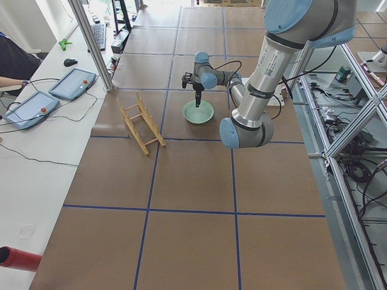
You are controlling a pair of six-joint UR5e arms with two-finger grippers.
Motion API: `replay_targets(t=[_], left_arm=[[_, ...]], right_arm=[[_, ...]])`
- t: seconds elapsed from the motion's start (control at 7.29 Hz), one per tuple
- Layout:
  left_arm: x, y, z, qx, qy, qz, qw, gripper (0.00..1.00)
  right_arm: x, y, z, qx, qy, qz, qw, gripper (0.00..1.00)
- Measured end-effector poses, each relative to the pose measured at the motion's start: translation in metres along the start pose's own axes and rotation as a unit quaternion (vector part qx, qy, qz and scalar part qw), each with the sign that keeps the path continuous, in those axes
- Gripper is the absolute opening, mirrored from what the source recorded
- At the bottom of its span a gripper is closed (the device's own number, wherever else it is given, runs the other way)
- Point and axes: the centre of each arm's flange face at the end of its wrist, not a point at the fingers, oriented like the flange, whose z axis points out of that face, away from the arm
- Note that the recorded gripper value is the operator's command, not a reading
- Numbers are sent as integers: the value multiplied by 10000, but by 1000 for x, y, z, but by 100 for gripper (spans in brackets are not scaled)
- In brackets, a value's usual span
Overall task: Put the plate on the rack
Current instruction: 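Lower the left gripper onto the plate rim and grasp it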
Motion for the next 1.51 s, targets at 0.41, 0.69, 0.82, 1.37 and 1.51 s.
replay_targets(t=[0.41, 0.69, 0.82, 1.37, 1.51], left_arm=[[3, 3, 3, -11, 46, 9, 10000, 68], [4, 3, 3, -11, 55, 10, 10000, 41], [5, 3, 3, -10, 56, 11, 10000, 19], [6, 4, 0, -13, 85, 12, 10000, 0], [8, 5, -6, -5, 123, 15, 9999, 0]], right_arm=[[0, 0, 0, 2, 0, 1, 10000, 100], [0, 0, 0, 3, 0, 1, 10000, 100], [0, 0, 0, 3, 0, 2, 10000, 100], [0, 0, 0, 3, 0, 4, 10000, 100], [0, 0, 0, 3, 0, 2, 10000, 100]])
